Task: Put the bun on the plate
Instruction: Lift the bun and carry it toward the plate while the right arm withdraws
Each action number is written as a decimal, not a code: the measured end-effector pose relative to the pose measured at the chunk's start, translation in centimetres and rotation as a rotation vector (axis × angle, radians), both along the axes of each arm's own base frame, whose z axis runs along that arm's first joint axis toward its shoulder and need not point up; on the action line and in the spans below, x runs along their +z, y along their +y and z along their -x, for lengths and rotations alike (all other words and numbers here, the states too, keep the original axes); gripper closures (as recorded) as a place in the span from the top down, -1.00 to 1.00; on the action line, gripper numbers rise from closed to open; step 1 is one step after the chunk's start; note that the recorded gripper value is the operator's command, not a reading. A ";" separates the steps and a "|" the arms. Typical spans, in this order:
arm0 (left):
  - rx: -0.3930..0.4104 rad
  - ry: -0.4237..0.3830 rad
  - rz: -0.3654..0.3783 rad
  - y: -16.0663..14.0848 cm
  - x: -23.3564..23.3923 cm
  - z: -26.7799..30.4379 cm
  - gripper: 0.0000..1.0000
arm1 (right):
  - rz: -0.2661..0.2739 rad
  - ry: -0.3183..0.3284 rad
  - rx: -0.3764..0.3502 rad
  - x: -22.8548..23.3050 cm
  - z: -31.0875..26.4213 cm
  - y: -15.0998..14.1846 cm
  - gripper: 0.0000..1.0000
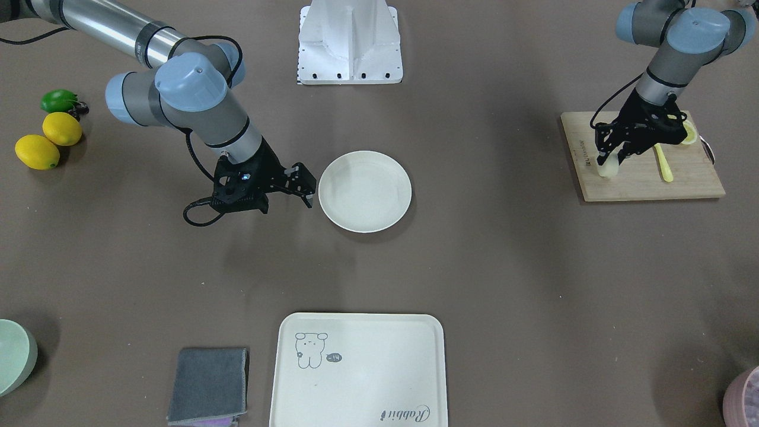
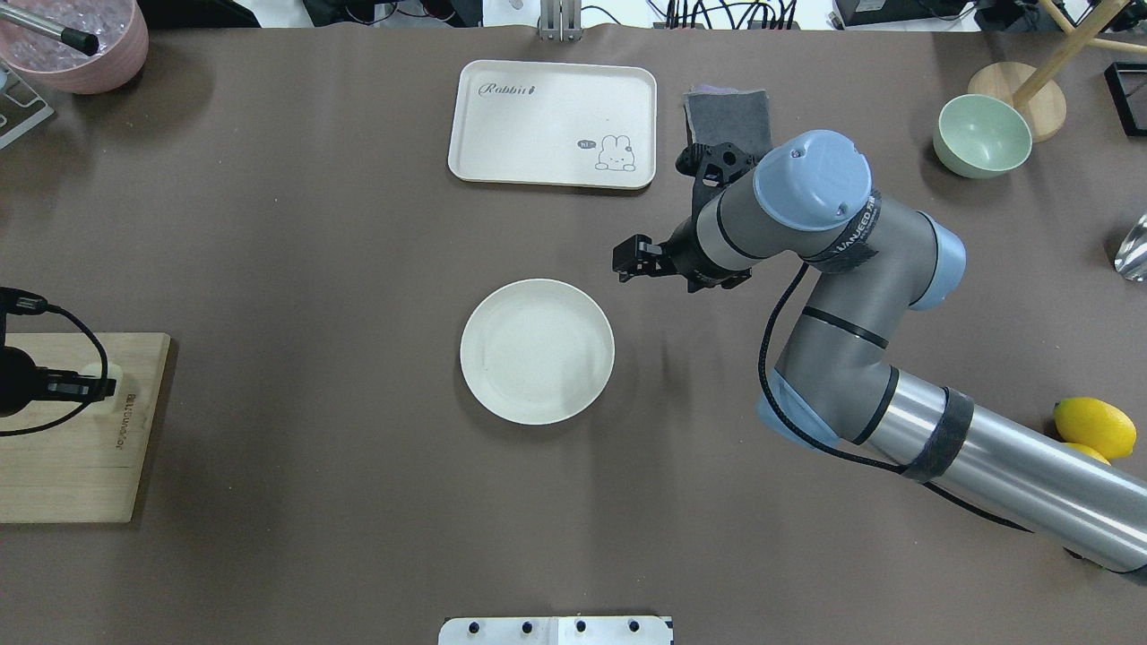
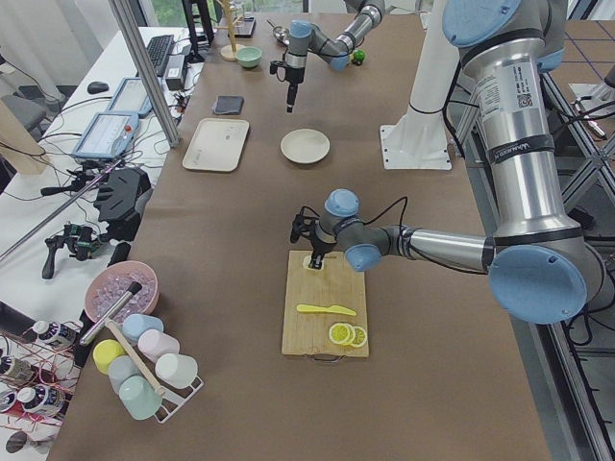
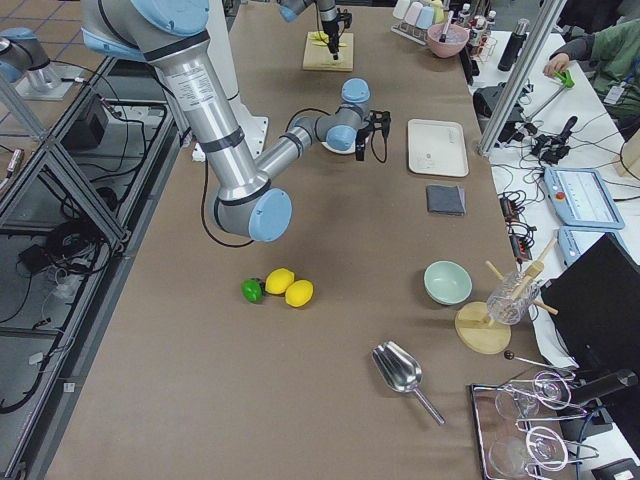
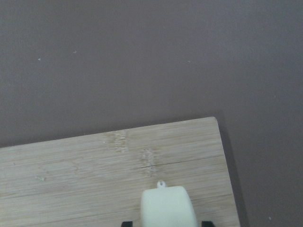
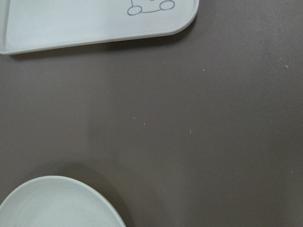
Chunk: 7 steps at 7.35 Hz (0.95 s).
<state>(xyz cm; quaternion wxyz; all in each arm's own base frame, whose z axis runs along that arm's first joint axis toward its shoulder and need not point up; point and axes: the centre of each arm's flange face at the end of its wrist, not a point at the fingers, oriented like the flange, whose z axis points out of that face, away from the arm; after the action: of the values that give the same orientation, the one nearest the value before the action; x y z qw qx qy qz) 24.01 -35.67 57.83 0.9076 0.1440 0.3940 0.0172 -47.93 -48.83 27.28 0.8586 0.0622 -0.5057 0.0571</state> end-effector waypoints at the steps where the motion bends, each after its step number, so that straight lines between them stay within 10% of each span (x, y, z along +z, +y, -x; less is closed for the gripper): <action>1: 0.000 0.003 -0.002 -0.1 -0.1 0.0 -0.38 | 0.006 -0.005 -0.001 -0.1 -0.6 -0.4 0.99; 7: -0.081 0.068 -0.030 -8.2 -12.7 -1.5 -0.38 | 0.109 0.052 0.007 2.0 -12.6 -2.8 0.99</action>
<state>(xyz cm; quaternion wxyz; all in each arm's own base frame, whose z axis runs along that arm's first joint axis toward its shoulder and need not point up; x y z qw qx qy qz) 25.51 -43.91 45.16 0.8914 0.1737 0.4181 -0.0188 -35.33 -51.62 29.30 0.8733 0.0185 -0.4793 0.0856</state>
